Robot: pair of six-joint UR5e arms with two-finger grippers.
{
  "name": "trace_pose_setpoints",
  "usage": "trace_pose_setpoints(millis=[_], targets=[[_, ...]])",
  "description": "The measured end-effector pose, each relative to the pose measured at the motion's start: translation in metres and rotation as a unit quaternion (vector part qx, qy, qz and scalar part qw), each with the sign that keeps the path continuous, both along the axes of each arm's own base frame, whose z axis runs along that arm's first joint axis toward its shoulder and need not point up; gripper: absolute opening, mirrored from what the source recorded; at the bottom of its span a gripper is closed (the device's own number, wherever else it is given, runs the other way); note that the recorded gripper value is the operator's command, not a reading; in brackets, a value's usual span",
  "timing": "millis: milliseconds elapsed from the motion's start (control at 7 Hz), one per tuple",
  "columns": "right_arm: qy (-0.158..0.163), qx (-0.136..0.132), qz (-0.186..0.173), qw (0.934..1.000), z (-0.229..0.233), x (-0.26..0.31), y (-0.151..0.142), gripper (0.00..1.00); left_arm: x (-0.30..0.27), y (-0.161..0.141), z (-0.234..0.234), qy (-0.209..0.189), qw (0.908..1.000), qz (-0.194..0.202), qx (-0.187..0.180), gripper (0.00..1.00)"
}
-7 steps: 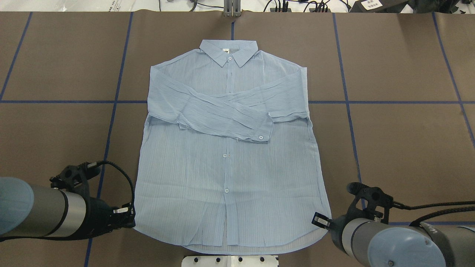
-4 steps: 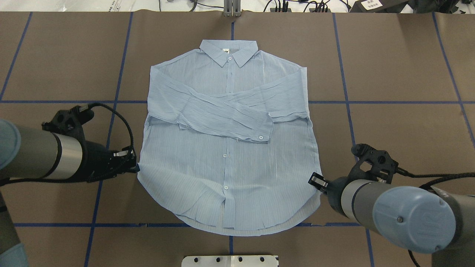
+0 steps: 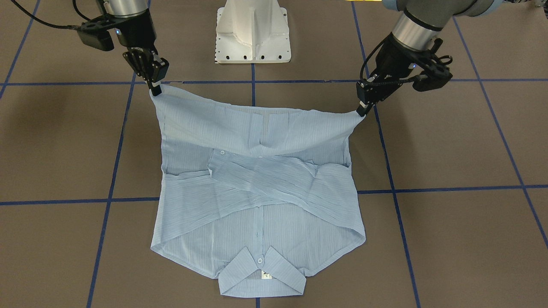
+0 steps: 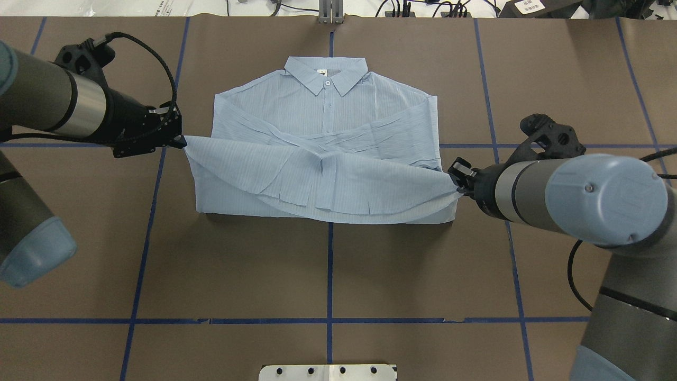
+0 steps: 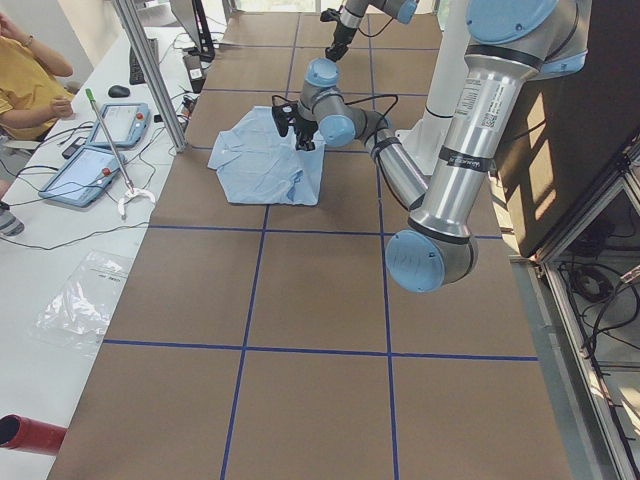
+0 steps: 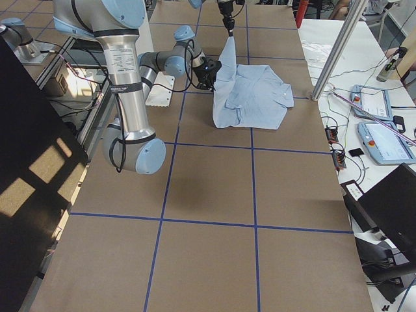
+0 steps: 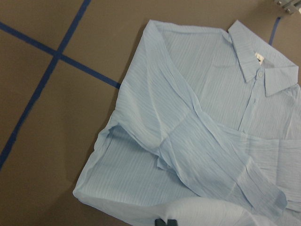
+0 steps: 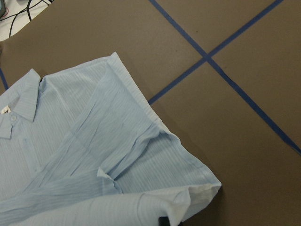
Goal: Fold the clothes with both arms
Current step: 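Lift the hem with both grippers and fold it up toward the collar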
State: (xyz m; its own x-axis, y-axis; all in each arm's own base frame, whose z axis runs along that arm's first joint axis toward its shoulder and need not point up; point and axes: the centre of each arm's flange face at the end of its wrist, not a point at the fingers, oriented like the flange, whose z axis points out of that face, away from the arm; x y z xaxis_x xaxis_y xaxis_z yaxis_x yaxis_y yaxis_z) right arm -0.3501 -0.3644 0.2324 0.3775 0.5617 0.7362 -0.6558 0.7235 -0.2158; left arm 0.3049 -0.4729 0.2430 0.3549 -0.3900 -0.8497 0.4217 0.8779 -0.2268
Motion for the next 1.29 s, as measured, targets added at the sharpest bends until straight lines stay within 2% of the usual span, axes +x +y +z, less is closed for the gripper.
trace_pose_setpoints(millis=[286, 571, 1000, 1286], targets=[[0.036, -0.005, 0.016, 0.9992, 0.012, -0.018, -0.064, 0.0, 0.023, -0.074, 0.016, -0.012, 0.9996, -0.023, -0.014, 0.0], [0.058, -0.012, 0.023, 0.998, 0.025, -0.039, -0.125, 0.0, 0.041, -0.128, 0.048, -0.008, 0.9992, -0.038, -0.011, 0.0], [0.063, -0.021, 0.026, 0.9975, 0.053, -0.084, -0.214, 0.0, 0.072, -0.18, 0.09, -0.005, 0.9989, -0.047, -0.006, 0.0], [0.072, -0.028, 0.02, 0.9968, 0.059, -0.096, -0.254, 0.0, 0.087, -0.205, 0.106, -0.007, 0.9983, -0.058, 0.003, 0.0]])
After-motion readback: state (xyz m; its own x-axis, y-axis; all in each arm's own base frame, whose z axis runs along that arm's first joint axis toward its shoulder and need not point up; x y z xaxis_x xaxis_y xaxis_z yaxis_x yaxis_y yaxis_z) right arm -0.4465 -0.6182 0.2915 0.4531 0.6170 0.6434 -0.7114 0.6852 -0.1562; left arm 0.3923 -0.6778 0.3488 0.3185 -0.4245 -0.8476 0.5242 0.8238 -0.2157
